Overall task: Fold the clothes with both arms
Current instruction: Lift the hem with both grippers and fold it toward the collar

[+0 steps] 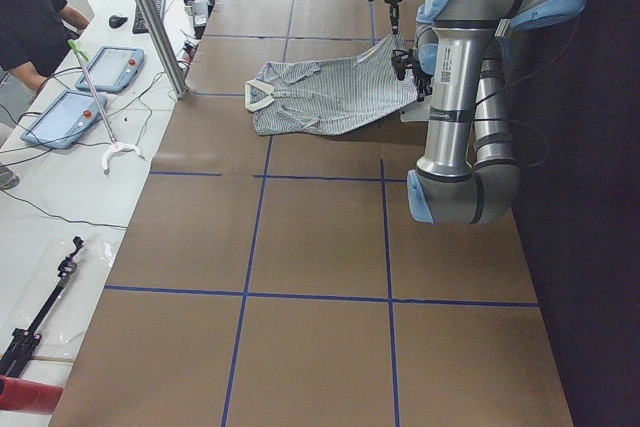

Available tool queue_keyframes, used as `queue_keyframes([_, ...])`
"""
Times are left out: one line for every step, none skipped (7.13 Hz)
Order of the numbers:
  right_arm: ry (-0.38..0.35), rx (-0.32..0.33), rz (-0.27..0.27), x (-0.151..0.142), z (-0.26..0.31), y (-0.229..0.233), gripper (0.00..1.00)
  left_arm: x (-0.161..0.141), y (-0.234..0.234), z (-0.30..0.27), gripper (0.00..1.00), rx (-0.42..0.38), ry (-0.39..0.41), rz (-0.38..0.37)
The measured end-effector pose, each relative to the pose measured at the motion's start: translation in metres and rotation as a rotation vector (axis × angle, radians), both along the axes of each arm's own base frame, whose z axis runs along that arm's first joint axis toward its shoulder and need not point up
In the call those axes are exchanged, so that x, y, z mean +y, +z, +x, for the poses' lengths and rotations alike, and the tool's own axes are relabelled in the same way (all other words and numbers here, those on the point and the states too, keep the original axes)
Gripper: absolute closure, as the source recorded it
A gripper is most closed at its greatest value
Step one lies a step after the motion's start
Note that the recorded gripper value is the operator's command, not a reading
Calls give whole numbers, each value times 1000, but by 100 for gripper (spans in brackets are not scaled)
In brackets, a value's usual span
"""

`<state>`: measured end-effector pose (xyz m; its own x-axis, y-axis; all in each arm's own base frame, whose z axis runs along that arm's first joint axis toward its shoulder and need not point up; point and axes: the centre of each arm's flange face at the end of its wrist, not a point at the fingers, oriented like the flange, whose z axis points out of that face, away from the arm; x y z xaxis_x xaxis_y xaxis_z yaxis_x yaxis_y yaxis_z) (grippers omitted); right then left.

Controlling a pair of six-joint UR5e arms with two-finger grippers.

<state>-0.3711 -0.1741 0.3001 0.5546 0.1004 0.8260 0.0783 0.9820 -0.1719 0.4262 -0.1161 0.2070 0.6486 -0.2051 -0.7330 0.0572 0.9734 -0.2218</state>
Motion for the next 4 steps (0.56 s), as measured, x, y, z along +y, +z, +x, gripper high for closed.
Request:
queue_keyframes([15, -5, 13, -10, 2, 0, 100, -6, -2, -2, 100, 3, -1, 14])
queue_keyframes([34, -20, 58, -30, 1, -2, 100, -23, 0, -4, 100, 2, -7, 53])
queue_keyframes([55, -42, 129, -58, -1, -8, 100, -49, 1, -7, 100, -1, -20, 106])
queue_keyframes([87, -48, 189, -91, -4, -11, 100, -78, -1, -13, 100, -1, -45, 155])
